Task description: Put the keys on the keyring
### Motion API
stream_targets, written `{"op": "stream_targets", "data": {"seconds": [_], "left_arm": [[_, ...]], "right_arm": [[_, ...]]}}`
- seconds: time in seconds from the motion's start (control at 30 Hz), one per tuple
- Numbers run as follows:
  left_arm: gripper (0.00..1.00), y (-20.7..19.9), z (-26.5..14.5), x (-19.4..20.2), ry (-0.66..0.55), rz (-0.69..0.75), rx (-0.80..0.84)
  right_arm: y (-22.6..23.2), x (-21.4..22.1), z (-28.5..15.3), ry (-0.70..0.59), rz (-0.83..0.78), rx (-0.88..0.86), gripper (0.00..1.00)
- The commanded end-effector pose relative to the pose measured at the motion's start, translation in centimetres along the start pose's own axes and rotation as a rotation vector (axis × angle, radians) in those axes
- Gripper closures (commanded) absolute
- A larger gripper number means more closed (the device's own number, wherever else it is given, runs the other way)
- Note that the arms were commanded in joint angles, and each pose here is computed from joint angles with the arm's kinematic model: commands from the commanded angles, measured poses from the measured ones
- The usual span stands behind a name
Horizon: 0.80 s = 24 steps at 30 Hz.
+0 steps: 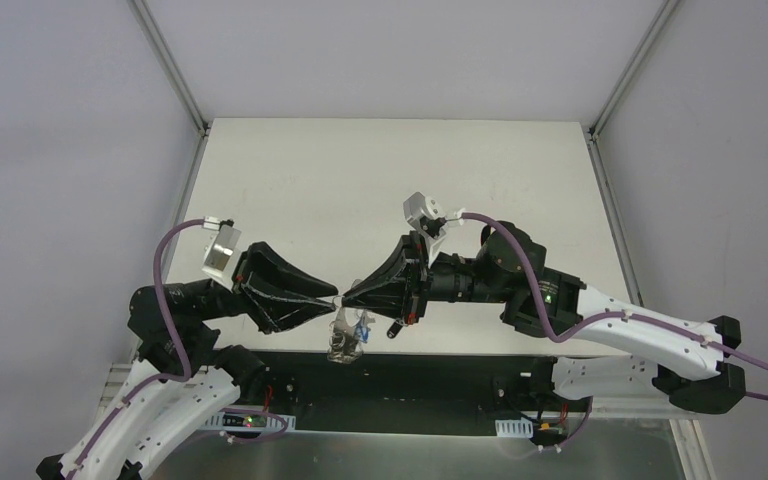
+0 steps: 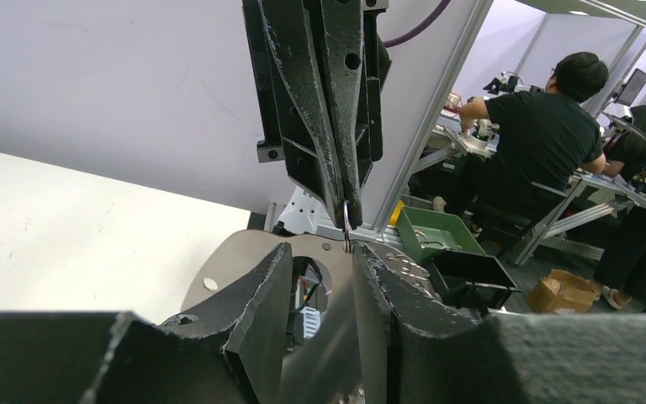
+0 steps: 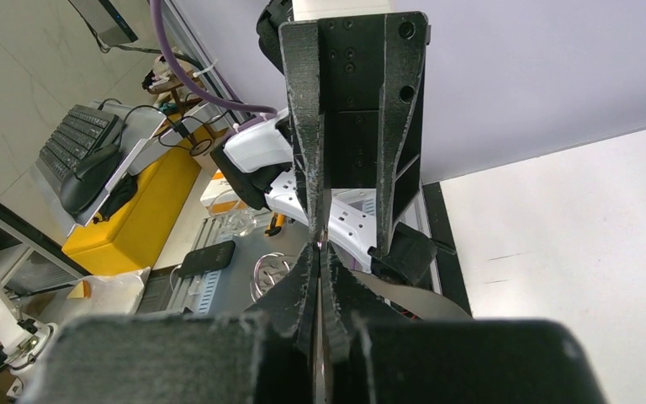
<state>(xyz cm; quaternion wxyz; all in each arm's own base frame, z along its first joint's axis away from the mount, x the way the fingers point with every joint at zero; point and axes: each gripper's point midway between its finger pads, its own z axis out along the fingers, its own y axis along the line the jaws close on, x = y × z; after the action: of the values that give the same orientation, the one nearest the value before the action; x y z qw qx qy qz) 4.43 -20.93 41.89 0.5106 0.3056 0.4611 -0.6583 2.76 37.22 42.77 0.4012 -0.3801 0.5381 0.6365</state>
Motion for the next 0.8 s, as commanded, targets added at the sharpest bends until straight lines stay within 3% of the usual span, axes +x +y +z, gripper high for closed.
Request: {"op": "stream_targets", "data": {"seconds": [0.0,0.23,0.77], "left_arm": [[0.68,-0.9,0.2,-1.0,-0.019,0.039,0.041],[0.75,-1.1,0.2,-1.0,-0.014,0.037,0.048],[0.75,-0.9,0.4,-0.9,-0.006,0.027,0.047]], "right_arm": [[2.0,-2.7,-0.5,-0.088,-0.032,-0.065,1.00],[1.3,-2.2,-0.2,-0.075,-0.046,-0.047,1.00],[1.0,-1.6,-0.4,-0.071,-0.069,-0.041,1.00]]}}
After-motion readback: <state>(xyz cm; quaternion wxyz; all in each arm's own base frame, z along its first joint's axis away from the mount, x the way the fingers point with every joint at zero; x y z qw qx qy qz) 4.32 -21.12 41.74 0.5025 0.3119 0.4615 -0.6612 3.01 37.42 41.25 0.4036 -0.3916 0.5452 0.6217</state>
